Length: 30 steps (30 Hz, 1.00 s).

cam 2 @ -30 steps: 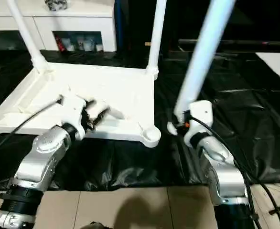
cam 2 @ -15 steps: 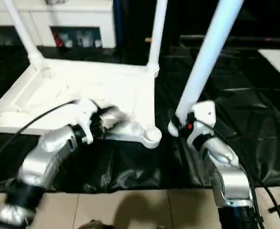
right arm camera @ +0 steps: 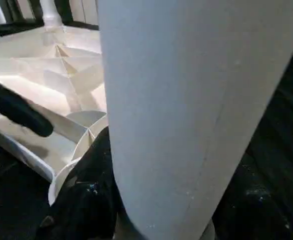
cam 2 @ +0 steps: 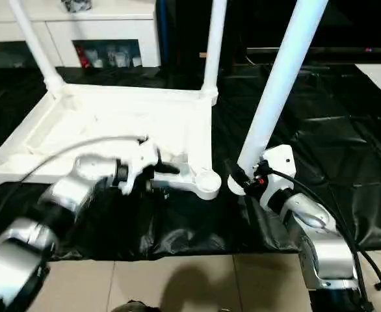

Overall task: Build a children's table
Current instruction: Rotate table base

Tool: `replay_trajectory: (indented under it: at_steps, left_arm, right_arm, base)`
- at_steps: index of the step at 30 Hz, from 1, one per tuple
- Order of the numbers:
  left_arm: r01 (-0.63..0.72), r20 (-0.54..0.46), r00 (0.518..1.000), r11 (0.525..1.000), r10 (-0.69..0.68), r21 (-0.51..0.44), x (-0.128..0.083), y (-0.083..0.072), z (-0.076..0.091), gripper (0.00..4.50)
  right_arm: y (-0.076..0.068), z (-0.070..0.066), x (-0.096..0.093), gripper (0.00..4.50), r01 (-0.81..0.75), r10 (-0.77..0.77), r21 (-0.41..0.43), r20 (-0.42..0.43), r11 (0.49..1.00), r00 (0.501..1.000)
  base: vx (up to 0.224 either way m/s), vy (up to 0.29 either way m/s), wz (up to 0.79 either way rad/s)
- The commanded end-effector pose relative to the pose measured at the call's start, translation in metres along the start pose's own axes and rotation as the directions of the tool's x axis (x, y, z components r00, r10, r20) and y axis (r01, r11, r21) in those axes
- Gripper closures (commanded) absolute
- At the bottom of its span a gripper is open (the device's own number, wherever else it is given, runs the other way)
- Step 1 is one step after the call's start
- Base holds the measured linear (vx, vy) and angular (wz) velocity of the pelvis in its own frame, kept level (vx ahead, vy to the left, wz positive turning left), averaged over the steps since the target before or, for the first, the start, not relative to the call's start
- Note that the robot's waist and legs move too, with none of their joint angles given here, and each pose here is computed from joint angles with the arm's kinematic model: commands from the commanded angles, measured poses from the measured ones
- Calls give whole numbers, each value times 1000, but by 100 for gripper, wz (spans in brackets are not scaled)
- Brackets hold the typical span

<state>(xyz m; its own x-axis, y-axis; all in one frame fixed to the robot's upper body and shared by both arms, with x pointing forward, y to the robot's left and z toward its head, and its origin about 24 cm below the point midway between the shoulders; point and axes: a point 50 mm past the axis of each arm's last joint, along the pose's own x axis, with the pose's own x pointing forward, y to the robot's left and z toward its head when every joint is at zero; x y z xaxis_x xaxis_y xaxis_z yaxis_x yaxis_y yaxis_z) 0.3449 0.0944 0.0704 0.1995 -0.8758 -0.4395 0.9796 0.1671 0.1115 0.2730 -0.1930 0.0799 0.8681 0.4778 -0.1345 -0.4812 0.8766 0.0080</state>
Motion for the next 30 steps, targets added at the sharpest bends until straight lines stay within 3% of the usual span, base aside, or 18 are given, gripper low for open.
replay_trajectory:
  at_steps: [1, 4, 13, 19, 22, 25, 26, 30]
  left_arm:
    - [12, -45, 999, 1000, -11, 24, -1, 4, -2, 176]
    - [21, -67, 998, 999, -18, 29, -3, 6, -2, 214]
    - [37, -130, 991, 999, -32, 36, -10, 12, -8, 259]
    - [37, -140, 990, 999, -32, 33, -13, 14, -11, 295]
    - [39, -148, 988, 999, -33, 33, -14, 14, -12, 335]
    - [40, -152, 988, 999, -34, 34, -14, 14, -12, 340]
    - [39, -148, 988, 999, -34, 31, -14, 14, -12, 367]
    - [54, -138, 989, 998, -51, 17, -13, 13, -12, 395]
  right_arm:
    - [2, 4, -3, 260, -23, 23, 7, 9, 1000, 1000]
    - [3, 4, -3, 260, -30, 29, 10, 12, 1000, 999]
    - [3, 5, -5, 260, -27, 27, 9, 19, 1000, 999]
    - [3, 6, -4, 260, -32, 32, 15, 21, 999, 999]
    - [3, 7, -3, 260, -37, 36, 15, 22, 999, 999]
    - [3, 7, -3, 260, -38, 38, 15, 23, 999, 999]
    - [3, 8, -3, 260, -41, 41, 14, 24, 999, 999]
    - [4, 9, -2, 260, -50, 50, 12, 25, 999, 998]
  base:
    - [0, 0, 0]
    - [0, 0, 0]
    - [0, 0, 0]
    - [0, 0, 0]
    - [0, 0, 0]
    - [0, 0, 0]
    - [0, 0, 0]
    - [0, 0, 0]
